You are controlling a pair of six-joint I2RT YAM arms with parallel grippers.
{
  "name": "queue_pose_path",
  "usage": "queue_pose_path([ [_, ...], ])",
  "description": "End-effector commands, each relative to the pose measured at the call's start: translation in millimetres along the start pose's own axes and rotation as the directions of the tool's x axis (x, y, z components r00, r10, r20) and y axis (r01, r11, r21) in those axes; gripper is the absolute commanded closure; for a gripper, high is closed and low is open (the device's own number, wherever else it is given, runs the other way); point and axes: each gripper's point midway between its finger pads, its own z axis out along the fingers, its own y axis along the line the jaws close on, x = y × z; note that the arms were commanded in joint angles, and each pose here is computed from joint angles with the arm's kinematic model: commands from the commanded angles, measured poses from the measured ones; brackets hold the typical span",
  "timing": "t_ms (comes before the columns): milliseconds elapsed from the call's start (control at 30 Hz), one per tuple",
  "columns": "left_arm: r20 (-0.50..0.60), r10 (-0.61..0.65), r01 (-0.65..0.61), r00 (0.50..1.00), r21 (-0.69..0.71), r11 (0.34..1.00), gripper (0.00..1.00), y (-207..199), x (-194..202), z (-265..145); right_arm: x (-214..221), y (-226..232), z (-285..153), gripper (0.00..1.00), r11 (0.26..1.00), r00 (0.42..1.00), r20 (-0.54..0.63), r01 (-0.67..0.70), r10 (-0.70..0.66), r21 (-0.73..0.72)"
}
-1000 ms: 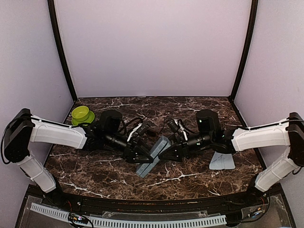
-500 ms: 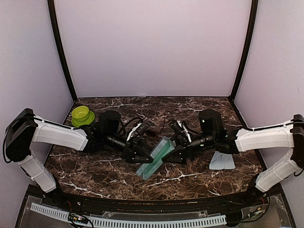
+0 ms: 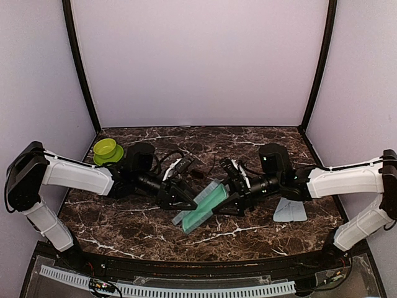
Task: Organize the sunglasses
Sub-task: Open the sunglasses case, then pass from the right arm to the left
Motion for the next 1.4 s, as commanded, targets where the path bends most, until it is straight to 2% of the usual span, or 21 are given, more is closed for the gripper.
queue_pose_path([
  [0,0.088,-0.108,0.119,0.990,-0.134,0.984,0.26,35.4,-10.0,-29.1,13.4,32.4,-6.0,0.99,0.990,0.999,-0.040,-0.013,0.007,-0.143],
  [467,0.146,-0.166,0.190,0.975,-0.168,0.967,0.23,49.7,-11.2,-42.9,20.1,34.6,-6.4,1.00,0.989,0.998,-0.057,-0.023,0.014,-0.145],
  [600,0.148,-0.127,0.150,0.981,-0.154,0.977,0.19,37.6,-16.8,-45.0,21.0,20.2,-4.1,1.00,0.995,0.997,-0.066,-0.053,0.048,-0.079],
  [767,0.165,-0.012,0.043,0.986,-0.183,0.982,0.14,15.7,-20.4,-54.6,22.1,0.5,0.2,1.00,0.993,0.990,-0.075,-0.119,0.119,0.002],
  [900,0.046,0.103,-0.081,0.994,-0.342,0.936,0.12,13.1,-6.4,-47.0,15.2,-5.1,3.9,1.00,0.989,0.988,-0.053,-0.148,0.148,0.007],
  [1067,-0.073,0.085,-0.109,0.994,-0.476,0.873,0.18,35.8,14.2,-47.4,6.5,0.7,6.7,1.00,0.990,0.990,-0.024,-0.138,0.137,-0.031],
  [1233,-0.153,0.056,-0.119,0.987,-0.440,0.890,0.25,38.5,25.0,-33.2,8.3,2.4,11.4,1.00,0.989,0.989,-0.033,-0.144,0.143,-0.039],
  [1367,-0.176,0.050,-0.118,0.983,-0.401,0.908,0.31,35.9,27.3,-22.3,10.7,0.2,12.5,1.00,0.988,0.988,-0.037,-0.149,0.148,-0.029],
])
